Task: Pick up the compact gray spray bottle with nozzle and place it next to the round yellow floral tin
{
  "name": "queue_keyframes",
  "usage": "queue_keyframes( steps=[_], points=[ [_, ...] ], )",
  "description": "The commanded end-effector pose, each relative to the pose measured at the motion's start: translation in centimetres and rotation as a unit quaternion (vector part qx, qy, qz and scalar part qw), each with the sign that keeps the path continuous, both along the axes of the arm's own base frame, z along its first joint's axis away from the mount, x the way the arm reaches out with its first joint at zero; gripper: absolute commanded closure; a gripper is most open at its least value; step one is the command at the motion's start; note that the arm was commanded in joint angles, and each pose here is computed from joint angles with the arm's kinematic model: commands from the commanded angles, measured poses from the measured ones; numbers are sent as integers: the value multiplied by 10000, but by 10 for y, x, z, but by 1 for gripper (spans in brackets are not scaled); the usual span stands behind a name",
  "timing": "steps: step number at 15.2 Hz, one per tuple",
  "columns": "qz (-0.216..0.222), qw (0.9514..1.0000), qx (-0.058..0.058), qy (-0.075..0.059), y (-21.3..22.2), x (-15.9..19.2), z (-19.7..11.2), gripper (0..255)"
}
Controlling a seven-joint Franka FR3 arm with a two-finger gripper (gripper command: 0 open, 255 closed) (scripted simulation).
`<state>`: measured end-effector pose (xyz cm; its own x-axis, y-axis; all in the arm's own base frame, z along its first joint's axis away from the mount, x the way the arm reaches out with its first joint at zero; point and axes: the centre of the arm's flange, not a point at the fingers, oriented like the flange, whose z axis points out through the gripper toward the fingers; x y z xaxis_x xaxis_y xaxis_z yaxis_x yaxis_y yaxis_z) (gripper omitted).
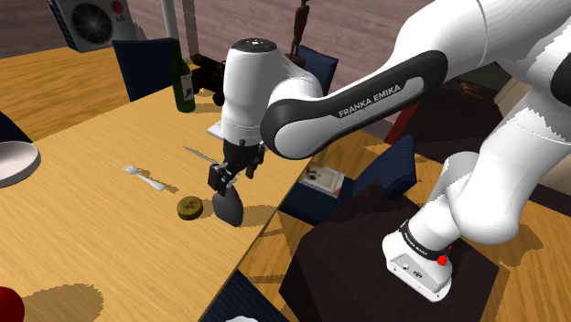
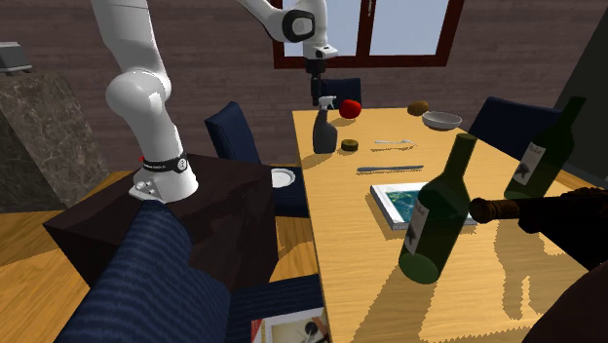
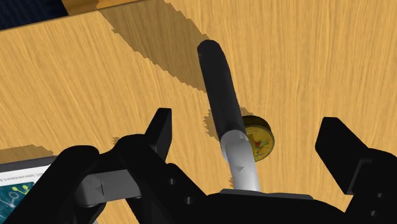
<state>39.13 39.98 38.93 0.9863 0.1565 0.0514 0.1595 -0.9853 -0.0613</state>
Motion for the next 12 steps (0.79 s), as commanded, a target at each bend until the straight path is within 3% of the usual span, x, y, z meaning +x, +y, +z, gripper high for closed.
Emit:
queue_keyframes(
  steps=[1,5,12],
  points=[
    [0,10000,0,0,0,0,0,0],
    [0,10000,0,0,-3,-2,50,0],
    [0,10000,0,0,-3,-2,50,0]
  ],
)
